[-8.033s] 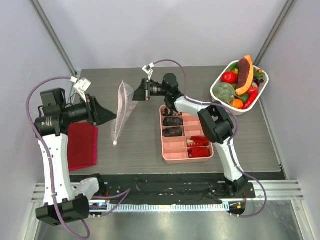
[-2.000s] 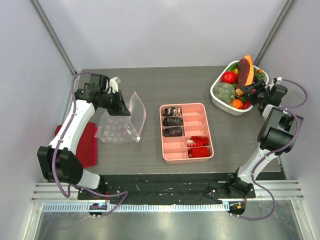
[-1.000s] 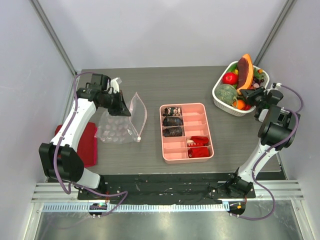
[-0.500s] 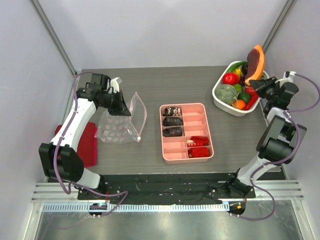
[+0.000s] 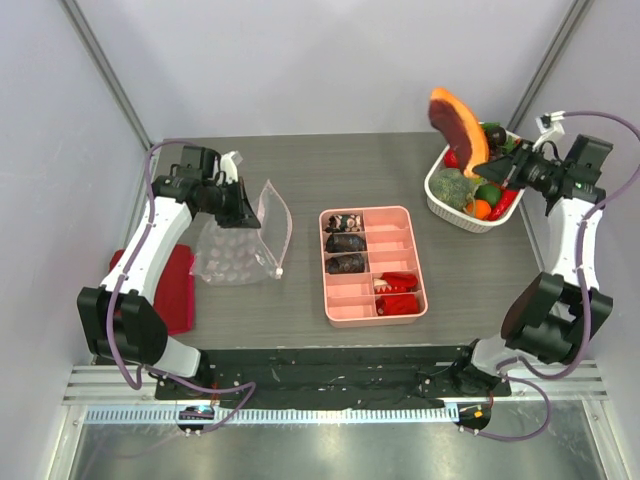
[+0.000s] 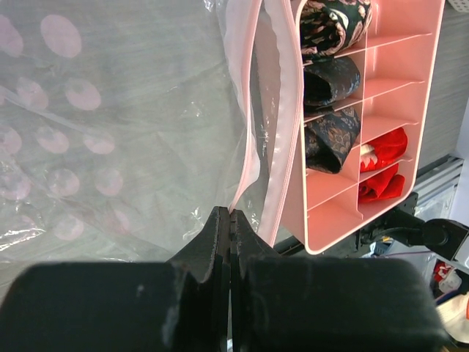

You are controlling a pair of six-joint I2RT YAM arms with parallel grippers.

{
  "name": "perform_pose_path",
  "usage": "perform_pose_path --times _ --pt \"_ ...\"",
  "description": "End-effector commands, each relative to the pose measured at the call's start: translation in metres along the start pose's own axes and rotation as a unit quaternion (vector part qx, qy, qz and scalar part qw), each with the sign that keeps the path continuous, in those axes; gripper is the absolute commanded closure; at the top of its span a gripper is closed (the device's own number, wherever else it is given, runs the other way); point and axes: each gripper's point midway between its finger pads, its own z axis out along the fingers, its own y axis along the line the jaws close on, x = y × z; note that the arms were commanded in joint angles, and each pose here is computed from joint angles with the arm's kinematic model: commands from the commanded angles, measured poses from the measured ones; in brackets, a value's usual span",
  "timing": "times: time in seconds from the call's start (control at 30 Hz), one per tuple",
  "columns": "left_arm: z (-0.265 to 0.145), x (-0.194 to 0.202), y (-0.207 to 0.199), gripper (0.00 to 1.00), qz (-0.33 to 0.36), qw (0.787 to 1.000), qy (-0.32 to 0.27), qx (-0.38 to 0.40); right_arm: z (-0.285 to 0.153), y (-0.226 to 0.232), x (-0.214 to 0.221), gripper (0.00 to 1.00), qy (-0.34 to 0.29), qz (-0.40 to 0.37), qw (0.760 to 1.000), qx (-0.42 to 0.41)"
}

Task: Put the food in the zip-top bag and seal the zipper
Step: Pick up the fake food from the bin, then place the fake food in the zipper food storage bag.

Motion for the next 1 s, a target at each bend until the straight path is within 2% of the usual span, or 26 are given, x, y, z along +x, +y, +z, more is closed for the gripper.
perform_pose_path --times 0.0,0.13,0.2,0.33,0.37,0.6,0.8,0.97 --pt "-0.011 -0.020 -0.007 1.00 0.034 0.998 -0.049 0.002 -0.029 0.095 0.048 0.99 0.105 -0.069 0.987 -0.105" --pt "-0.013 -0.030 -0.008 1.00 0.048 0.996 -0.070 0.002 -0.022 0.163 0.093 0.99 0.168 -0.102 0.964 -0.179" --pt "-0.015 -0.032 -0.009 1.00 0.051 0.996 -0.075 0.001 -0.019 0.185 0.106 0.99 0.175 -0.114 0.957 -0.200" --pt "-0.019 -0.034 -0.010 1.00 0.056 0.995 -0.083 -0.003 -0.009 0.226 0.133 0.99 0.207 -0.096 0.944 -0.239" --pt "-0.019 -0.033 -0.010 1.00 0.057 0.995 -0.082 -0.002 -0.007 0.241 0.146 0.99 0.223 -0.101 0.934 -0.262" --pt "-0.027 -0.035 -0.012 1.00 0.062 0.994 -0.093 -0.006 0.020 0.269 0.184 0.99 0.283 -0.056 0.916 -0.278" --pt "-0.032 -0.034 -0.014 1.00 0.063 0.993 -0.099 -0.004 0.046 0.271 0.183 0.99 0.276 0.000 0.926 -0.259" --pt "-0.035 -0.034 -0.017 1.00 0.060 0.993 -0.098 -0.001 0.065 0.272 0.198 0.99 0.288 0.018 0.926 -0.242"
